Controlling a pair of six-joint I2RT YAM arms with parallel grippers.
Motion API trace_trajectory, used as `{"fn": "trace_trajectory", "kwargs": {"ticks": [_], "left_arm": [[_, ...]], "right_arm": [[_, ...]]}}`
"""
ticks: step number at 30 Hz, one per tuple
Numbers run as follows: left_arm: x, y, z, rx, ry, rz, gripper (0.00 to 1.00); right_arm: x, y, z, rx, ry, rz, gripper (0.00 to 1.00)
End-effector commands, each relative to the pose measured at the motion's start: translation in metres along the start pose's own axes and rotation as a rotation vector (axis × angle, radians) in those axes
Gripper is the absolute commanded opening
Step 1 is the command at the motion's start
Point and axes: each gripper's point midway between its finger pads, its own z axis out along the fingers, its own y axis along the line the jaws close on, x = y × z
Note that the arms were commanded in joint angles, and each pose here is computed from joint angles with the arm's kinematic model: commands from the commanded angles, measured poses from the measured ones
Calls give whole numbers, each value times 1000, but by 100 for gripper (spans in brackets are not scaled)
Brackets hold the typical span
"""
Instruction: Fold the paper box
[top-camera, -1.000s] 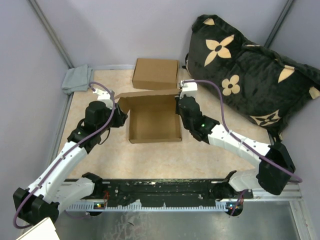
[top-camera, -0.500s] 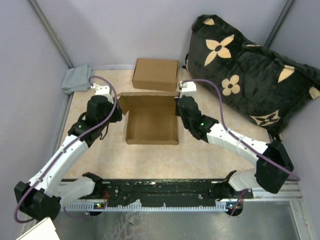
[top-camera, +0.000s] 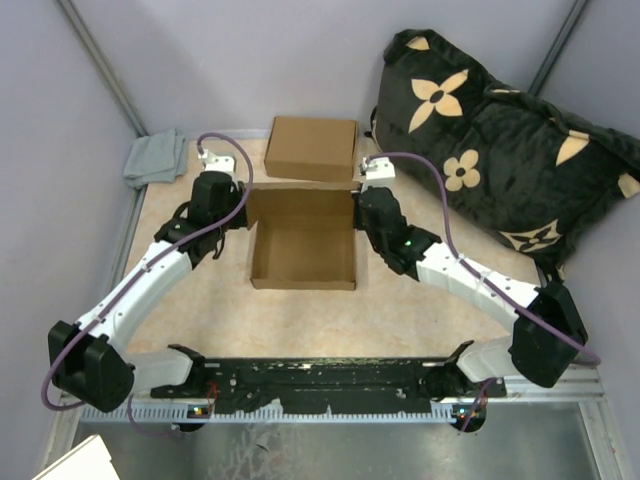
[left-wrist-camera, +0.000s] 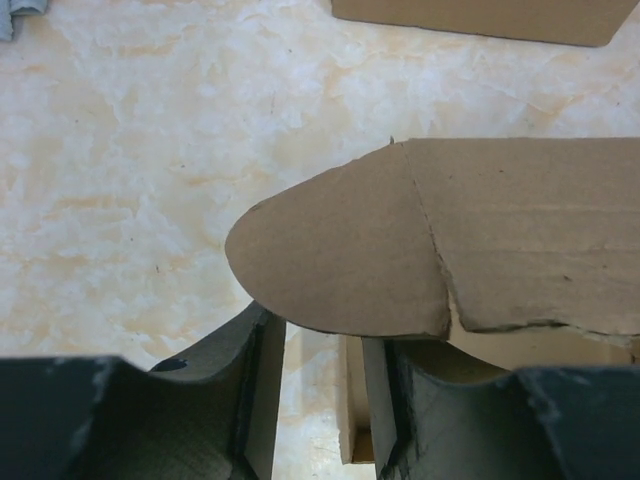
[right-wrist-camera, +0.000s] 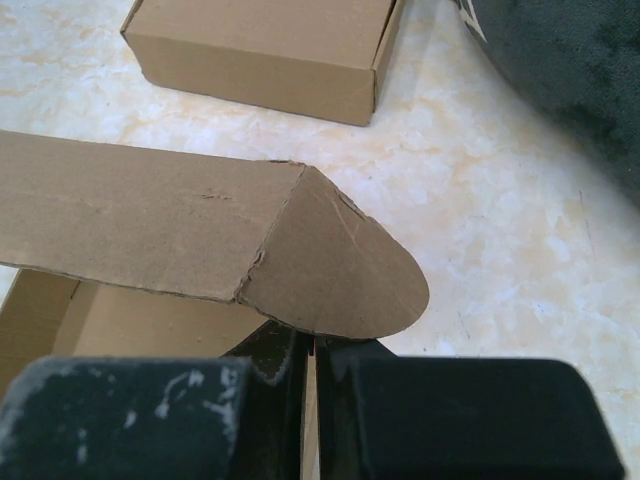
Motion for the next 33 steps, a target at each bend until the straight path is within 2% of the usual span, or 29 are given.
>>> {"fn": "trace_trajectory", "kwargs": {"ticks": [1,8,12,18,33], "left_arm": [[-23,-4,-3,11,-67,-2,39],[-35,-14,-10,78,-123,-16,18],[-33,-23,-11,125,-113,-26,11],[-26,-35,-14,192,-97,-57,7],[9,-31,-23,213,-39,-82,6]], "right_arm": [[-36,11,-2,-39,-73,69,2],[-37,13,1,-50,-60,80,2],[-37,16,1,-63,-47,106,2],[-32,27,5,-95,-8,151,2],[9,29,1,-107,33,176,1]]}}
